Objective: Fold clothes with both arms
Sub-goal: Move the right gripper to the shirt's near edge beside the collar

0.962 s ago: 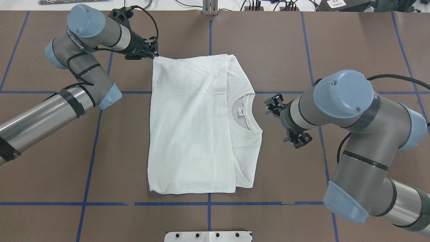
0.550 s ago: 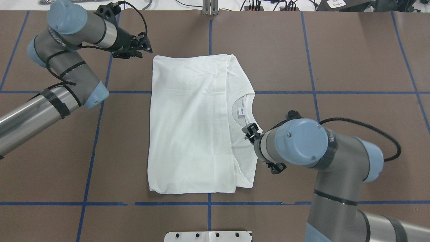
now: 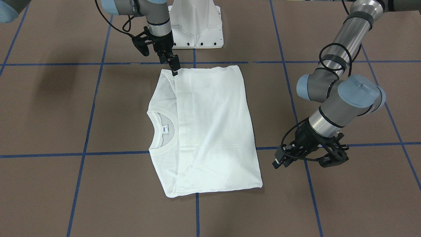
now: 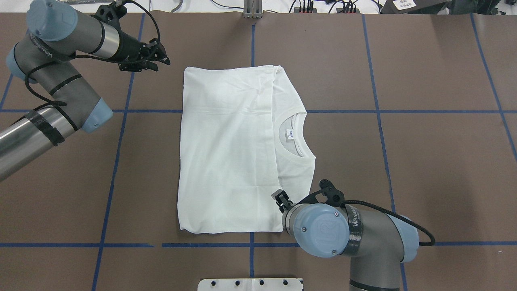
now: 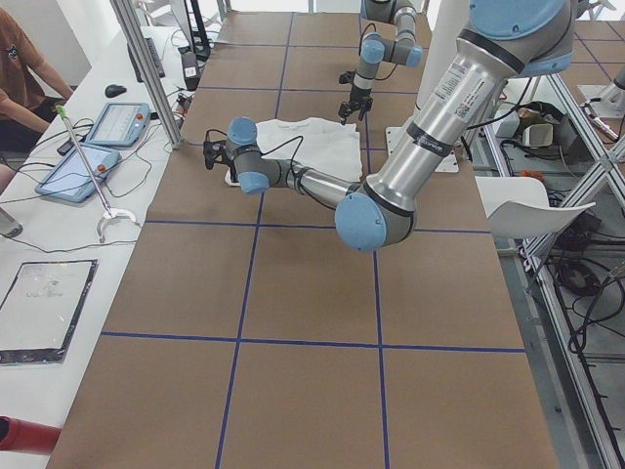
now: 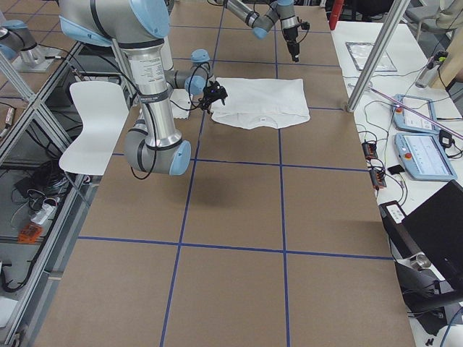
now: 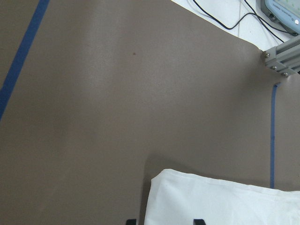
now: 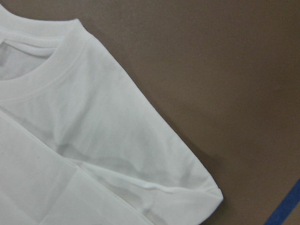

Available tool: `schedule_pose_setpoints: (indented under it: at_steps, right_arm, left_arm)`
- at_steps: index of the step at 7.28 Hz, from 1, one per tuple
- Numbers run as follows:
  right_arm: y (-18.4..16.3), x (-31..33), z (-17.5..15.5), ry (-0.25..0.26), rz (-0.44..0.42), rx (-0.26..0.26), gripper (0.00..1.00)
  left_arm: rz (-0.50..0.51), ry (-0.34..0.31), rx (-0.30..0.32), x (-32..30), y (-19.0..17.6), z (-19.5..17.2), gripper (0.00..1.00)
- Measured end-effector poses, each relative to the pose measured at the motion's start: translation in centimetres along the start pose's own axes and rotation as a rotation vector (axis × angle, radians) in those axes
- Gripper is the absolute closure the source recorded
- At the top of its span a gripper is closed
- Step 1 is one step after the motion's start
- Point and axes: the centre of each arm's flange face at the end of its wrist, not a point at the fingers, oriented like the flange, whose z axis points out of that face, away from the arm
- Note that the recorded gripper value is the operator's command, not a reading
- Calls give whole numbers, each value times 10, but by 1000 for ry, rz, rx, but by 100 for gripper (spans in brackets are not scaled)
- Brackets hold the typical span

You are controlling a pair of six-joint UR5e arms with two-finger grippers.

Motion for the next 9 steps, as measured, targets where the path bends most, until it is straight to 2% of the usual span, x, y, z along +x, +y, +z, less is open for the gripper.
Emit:
schedule_pose_setpoints:
  at_steps: [4, 6, 7, 8, 9]
  right_arm:
    - [14, -3, 15, 14, 8, 9, 0]
    - [16, -2, 21, 21, 11, 16, 4]
    - [17, -1, 23, 25, 10, 18, 10]
    - [18, 1, 26, 29, 8, 20, 27]
    - [19, 2, 27, 31, 11, 21, 39]
  left_arm:
    - [0, 0, 1, -13, 7, -8, 50]
    - [0, 0, 0, -13, 7, -8, 50]
    - [0, 0, 0, -13, 7, -8, 50]
    - [1, 1, -1, -12, 7, -8, 50]
    - [1, 2, -1, -12, 7, -9, 50]
